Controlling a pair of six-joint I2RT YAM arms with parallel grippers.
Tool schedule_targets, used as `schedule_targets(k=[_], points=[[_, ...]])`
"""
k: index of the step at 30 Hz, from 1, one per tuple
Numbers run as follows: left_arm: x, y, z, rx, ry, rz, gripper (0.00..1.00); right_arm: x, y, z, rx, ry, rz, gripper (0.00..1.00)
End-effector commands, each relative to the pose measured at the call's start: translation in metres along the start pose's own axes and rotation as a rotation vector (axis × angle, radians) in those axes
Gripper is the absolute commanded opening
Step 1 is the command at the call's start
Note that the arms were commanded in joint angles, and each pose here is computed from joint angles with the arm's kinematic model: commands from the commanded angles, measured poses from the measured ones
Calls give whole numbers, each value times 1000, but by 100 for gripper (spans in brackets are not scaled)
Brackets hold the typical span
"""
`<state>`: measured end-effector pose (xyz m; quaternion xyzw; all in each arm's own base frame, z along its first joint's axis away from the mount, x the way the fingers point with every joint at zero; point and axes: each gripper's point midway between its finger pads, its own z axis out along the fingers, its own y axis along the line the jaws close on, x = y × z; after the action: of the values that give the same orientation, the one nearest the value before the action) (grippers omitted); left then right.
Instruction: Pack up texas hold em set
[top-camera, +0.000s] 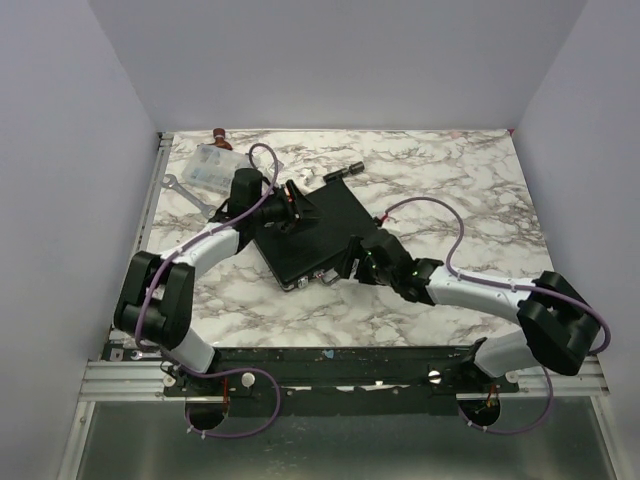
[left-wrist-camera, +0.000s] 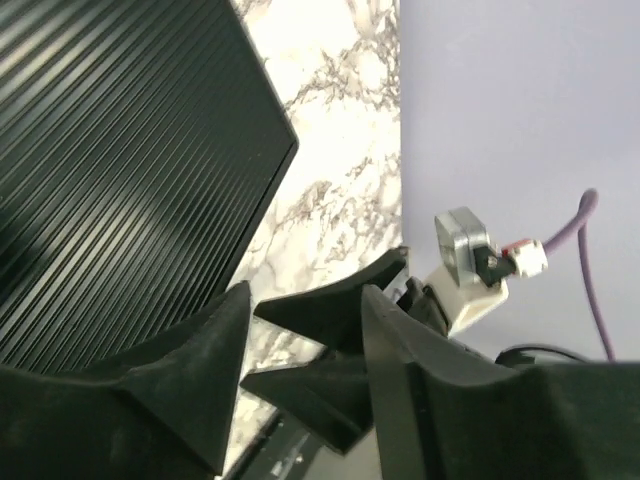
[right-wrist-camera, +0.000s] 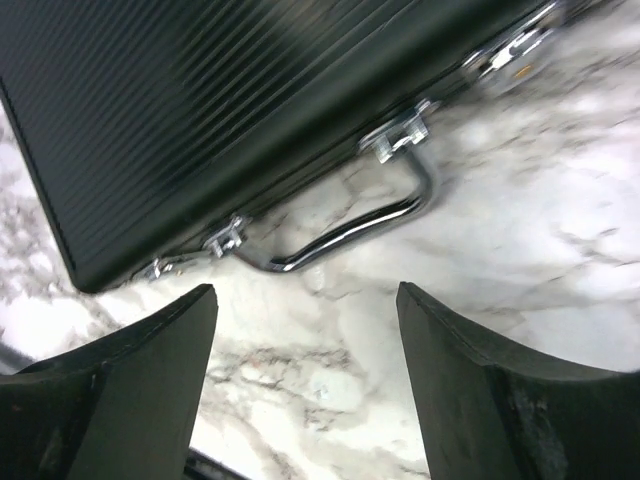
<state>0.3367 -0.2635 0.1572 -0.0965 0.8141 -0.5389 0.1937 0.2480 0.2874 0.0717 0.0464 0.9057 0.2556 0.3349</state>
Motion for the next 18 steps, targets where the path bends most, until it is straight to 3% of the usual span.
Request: schedule_targets(k=[1,5,10,18], points=[[-14,-32,-19,-56,-75,288,52,-39,-39,-9,126,-91,-27,78],[-13,-58,-28,-61,-94,437,57,-92,-59,-10,115,-144,-12,91],[-2,-83,-35,-54,-105,586,58,-147,-60,10,6,-121,-3,92],[7,-105,-45,-50,-126,709,58,-166,-35,45,-105,-51,14,90]])
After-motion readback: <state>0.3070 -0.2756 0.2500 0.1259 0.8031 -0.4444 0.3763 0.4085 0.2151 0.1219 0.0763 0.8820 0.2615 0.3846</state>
